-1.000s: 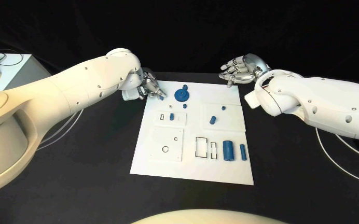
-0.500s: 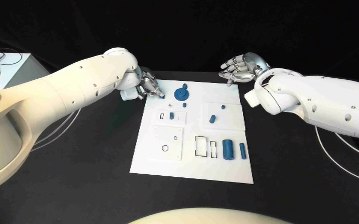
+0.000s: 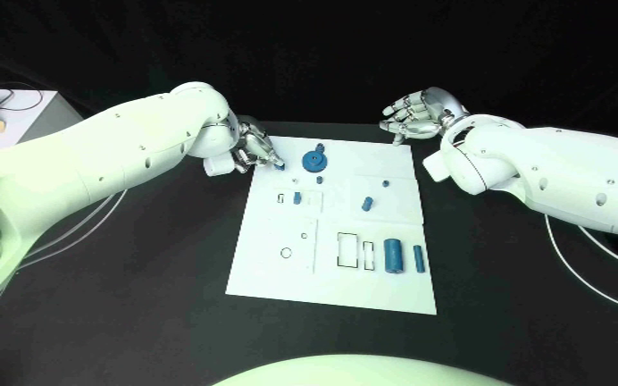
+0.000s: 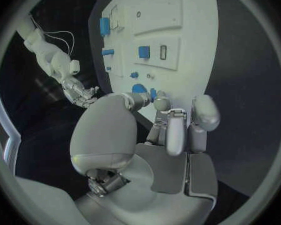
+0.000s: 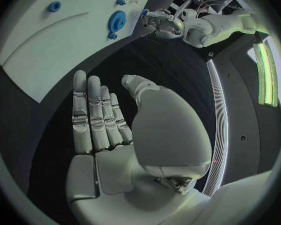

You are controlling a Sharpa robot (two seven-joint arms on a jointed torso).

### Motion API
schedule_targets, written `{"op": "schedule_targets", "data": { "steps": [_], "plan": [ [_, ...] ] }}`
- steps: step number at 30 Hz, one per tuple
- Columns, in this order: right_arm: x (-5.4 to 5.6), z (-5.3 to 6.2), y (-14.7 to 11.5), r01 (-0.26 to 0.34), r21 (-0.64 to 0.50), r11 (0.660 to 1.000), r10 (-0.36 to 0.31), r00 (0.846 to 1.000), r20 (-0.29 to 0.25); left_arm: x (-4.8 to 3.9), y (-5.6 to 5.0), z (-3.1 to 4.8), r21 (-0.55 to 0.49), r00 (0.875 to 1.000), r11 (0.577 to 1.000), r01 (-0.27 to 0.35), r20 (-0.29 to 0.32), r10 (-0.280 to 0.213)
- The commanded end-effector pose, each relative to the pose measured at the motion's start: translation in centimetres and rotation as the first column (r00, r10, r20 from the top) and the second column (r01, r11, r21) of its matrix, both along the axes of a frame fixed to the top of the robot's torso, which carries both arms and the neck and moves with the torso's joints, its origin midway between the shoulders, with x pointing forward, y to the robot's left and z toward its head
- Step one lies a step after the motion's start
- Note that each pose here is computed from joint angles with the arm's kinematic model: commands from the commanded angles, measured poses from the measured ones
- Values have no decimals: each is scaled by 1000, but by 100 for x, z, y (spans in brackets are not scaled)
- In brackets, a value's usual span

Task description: Assemble the parts on the task board

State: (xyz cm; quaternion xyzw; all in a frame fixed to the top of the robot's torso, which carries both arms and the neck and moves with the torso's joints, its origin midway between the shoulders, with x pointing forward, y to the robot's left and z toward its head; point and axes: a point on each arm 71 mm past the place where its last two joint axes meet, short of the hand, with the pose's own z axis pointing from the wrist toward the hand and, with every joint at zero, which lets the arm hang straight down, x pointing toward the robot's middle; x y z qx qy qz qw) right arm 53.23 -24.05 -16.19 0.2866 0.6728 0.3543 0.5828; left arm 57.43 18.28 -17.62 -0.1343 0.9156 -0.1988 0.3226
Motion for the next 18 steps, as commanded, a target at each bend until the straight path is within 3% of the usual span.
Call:
{"op": "schedule_targets", "data": {
  "steps": [1,11,18],
  "plan": [
    [4,-2,-3,-13,-4,1000,13,1000,-2,-62,-39,6,-17,1000,1000,-19,-2,19],
    [10,-13,-30,-7,-6,1000,7,1000,-3,-256,-63,-42,4,999,1000,3,41,-3],
    [10,-23,-36,-6,-7,1000,6,1000,-5,-328,-59,-91,34,998,999,15,67,-18]
  ]
}}
